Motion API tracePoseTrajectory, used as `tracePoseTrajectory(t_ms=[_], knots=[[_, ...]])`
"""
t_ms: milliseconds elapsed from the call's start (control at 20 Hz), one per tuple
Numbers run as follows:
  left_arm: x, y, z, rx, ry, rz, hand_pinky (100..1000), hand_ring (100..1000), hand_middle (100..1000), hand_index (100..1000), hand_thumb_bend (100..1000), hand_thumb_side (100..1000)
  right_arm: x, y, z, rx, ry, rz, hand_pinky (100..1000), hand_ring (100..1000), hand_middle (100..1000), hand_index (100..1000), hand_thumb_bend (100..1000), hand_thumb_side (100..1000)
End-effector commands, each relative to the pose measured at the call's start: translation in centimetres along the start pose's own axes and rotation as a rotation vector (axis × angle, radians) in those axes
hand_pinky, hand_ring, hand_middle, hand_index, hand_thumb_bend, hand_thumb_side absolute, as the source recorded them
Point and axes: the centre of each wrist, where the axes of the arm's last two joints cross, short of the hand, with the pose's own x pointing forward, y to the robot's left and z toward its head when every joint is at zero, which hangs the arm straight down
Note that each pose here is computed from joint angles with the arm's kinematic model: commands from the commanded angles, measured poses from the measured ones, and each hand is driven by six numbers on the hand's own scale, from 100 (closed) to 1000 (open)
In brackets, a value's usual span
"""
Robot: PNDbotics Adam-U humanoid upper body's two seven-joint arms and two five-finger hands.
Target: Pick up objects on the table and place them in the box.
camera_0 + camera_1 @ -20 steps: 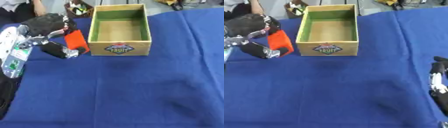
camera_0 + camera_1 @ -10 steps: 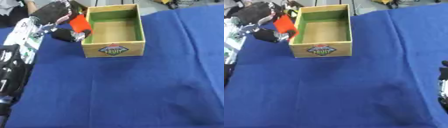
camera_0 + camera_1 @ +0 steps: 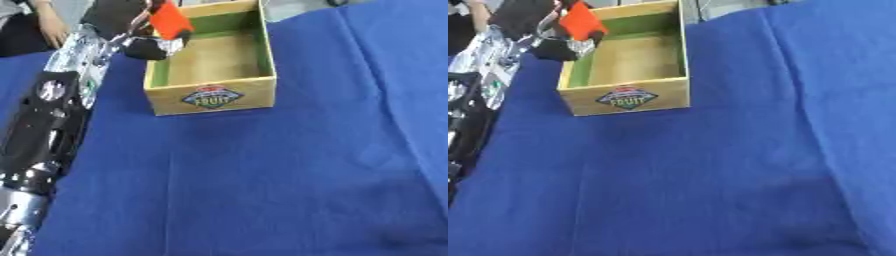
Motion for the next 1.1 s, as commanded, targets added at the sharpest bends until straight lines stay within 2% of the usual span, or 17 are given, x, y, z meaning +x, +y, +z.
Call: tracePoseTrajectory(t_ms=[50, 250, 300, 350, 400, 450, 500, 550, 600, 700, 850, 950, 1050, 1100], knots=[[-2.0, 1.3, -0.2, 0.11, 0.008, -0.011, 190, 398, 470, 493, 100, 200, 0.7, 0.2, -0.6, 0.021, -0.035, -0.019, 712, 752, 472, 574, 100, 355], [-2.5, -0.3, 0.7, 0.122, 0.009, 0.017, 213, 428, 502, 549, 100, 217, 0.7, 0.4, -0.7, 0.029, -0.041, -0.031, 713, 753, 472, 574, 100, 356], [-2.6, -0.8, 1.0, 0.096, 0.009, 0.011, 241, 470, 550, 631, 143, 251, 0.7, 0.4, -0.7, 0.03, -0.041, -0.032, 713, 753, 472, 574, 100, 356], [-2.7, -1.3, 1.3, 0.059, 0.005, -0.002, 264, 497, 574, 674, 172, 276, 0.7, 0.4, -0.7, 0.032, -0.042, -0.034, 713, 753, 472, 574, 100, 356], [-2.7, -1.8, 1.5, 0.012, -0.001, -0.021, 355, 602, 680, 826, 259, 383, 0.7, 0.4, -0.7, 0.033, -0.041, -0.035, 713, 753, 472, 574, 100, 356], [-2.6, -2.1, 1.7, -0.039, -0.01, -0.047, 382, 631, 711, 860, 280, 418, 0.7, 0.4, -0.7, 0.033, -0.041, -0.036, 713, 753, 472, 574, 100, 356], [-2.6, -2.4, 1.9, -0.085, -0.016, -0.072, 457, 718, 782, 955, 351, 533, 0.7, 0.4, -0.7, 0.033, -0.04, -0.036, 713, 753, 472, 574, 100, 356], [-2.6, -2.6, 2.0, -0.133, -0.018, -0.1, 497, 760, 813, 998, 390, 601, 0.7, 0.4, -0.7, 0.032, -0.04, -0.036, 713, 753, 472, 574, 100, 356], [-2.6, -2.8, 2.1, -0.181, -0.018, -0.129, 595, 861, 881, 1000, 485, 736, 0.7, 0.4, -0.7, 0.031, -0.039, -0.036, 713, 753, 471, 574, 100, 356], [-2.5, -3.0, 2.3, -0.257, -0.013, -0.179, 612, 880, 898, 1000, 530, 796, 0.7, 0.4, -0.7, 0.03, -0.036, -0.036, 713, 753, 471, 574, 100, 356], [-2.1, -2.9, 2.2, -0.248, -0.006, -0.191, 593, 860, 888, 1000, 530, 790, 0.7, 0.4, -0.5, 0.029, -0.028, -0.032, 714, 754, 471, 574, 100, 356], [-1.8, -2.6, 2.0, -0.186, -0.004, -0.167, 542, 804, 845, 1000, 439, 665, 0.7, 0.3, -0.5, 0.026, -0.023, -0.029, 714, 754, 471, 574, 100, 356], [-1.5, -1.9, 1.8, -0.096, 0.003, -0.128, 506, 760, 810, 1000, 397, 601, 0.6, 0.2, -0.4, 0.021, -0.018, -0.026, 714, 754, 471, 574, 100, 356], [-1.4, -1.4, 1.7, -0.044, 0.009, -0.103, 469, 707, 764, 943, 294, 519, 0.6, 0.2, -0.3, 0.018, -0.016, -0.024, 714, 754, 471, 574, 100, 356]])
